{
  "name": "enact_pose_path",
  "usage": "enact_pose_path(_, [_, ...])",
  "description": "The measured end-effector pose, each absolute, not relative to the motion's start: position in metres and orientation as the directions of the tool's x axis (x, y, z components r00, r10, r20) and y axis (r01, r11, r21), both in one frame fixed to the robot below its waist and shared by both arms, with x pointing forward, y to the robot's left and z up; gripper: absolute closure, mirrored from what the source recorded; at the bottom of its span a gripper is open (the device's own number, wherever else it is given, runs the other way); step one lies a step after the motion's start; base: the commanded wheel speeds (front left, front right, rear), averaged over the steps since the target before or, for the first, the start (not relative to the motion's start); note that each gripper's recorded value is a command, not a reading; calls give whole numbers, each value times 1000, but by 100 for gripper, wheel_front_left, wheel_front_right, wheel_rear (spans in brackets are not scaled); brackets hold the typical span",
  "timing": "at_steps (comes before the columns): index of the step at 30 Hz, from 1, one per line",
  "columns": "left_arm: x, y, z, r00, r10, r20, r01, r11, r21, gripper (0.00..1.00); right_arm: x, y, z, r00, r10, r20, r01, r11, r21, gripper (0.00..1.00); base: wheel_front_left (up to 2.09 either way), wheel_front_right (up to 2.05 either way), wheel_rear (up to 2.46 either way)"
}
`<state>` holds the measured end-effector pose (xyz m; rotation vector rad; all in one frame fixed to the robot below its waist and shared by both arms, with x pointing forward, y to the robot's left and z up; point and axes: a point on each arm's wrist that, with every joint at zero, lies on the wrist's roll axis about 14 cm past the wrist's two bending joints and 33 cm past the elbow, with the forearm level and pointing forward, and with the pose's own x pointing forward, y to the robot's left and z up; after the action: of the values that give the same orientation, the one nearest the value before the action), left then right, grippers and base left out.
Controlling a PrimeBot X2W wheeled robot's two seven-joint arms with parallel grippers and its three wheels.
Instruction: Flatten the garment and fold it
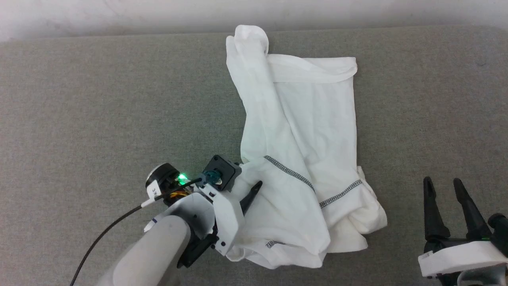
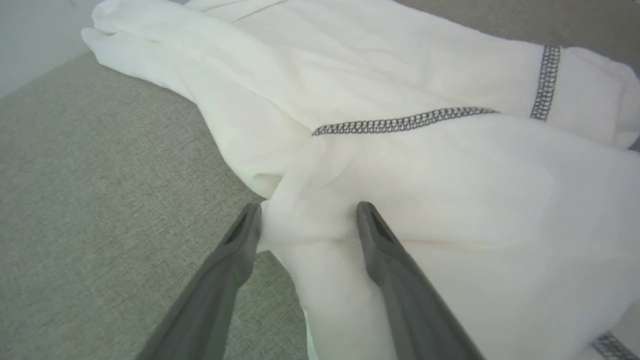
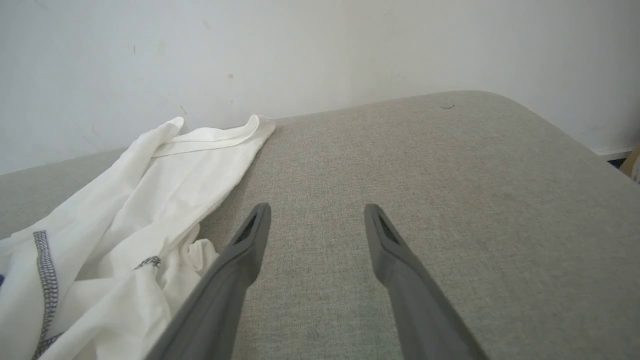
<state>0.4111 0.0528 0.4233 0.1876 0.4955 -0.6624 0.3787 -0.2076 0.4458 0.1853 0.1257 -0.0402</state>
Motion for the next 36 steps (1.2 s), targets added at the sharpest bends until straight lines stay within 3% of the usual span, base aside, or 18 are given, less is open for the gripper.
enact_pose_path(2, [412, 54, 420, 676, -537, -504, 628, 778, 13, 0, 379, -208, 446, 991, -28, -131, 52, 982, 180, 0, 0, 0, 0])
enact_pose_path(3, [412, 54, 419, 676, -538, -504, 628, 778, 11, 17, 379, -208, 446, 991, -28, -131, 51, 982, 179, 0, 0, 0, 0])
enact_pose_path(4, [411, 53, 418, 675, -539, -504, 629, 778, 10, 86, 379, -208, 446, 991, -27, -130, 51, 983, 177, 0, 0, 0, 0])
enact_pose_path(5, [411, 52, 417, 674, -542, -502, 631, 776, 9, 100, 380, -208, 446, 991, -27, -131, 50, 983, 175, 0, 0, 0, 0])
enact_pose_path(16, [423, 52, 479, 769, -574, -280, 600, 800, 8, 100, 382, -202, 454, 994, -10, -110, 29, 983, 180, 0, 0, 0, 0])
enact_pose_path(24, [424, 118, 567, 914, -401, -58, 404, 912, 71, 100, 380, -195, 460, 996, 13, -92, 5, 981, 194, 0, 0, 0, 0])
enact_pose_path(30, [395, 186, 548, 979, -156, -133, 153, 988, -34, 100, 383, -190, 454, 994, 25, -103, -3, 979, 206, 0, 0, 0, 0])
enact_pose_path(36, [355, 232, 468, 934, 7, -357, -56, 990, -128, 100, 386, -183, 444, 991, 44, -128, -16, 977, 212, 0, 0, 0, 0])
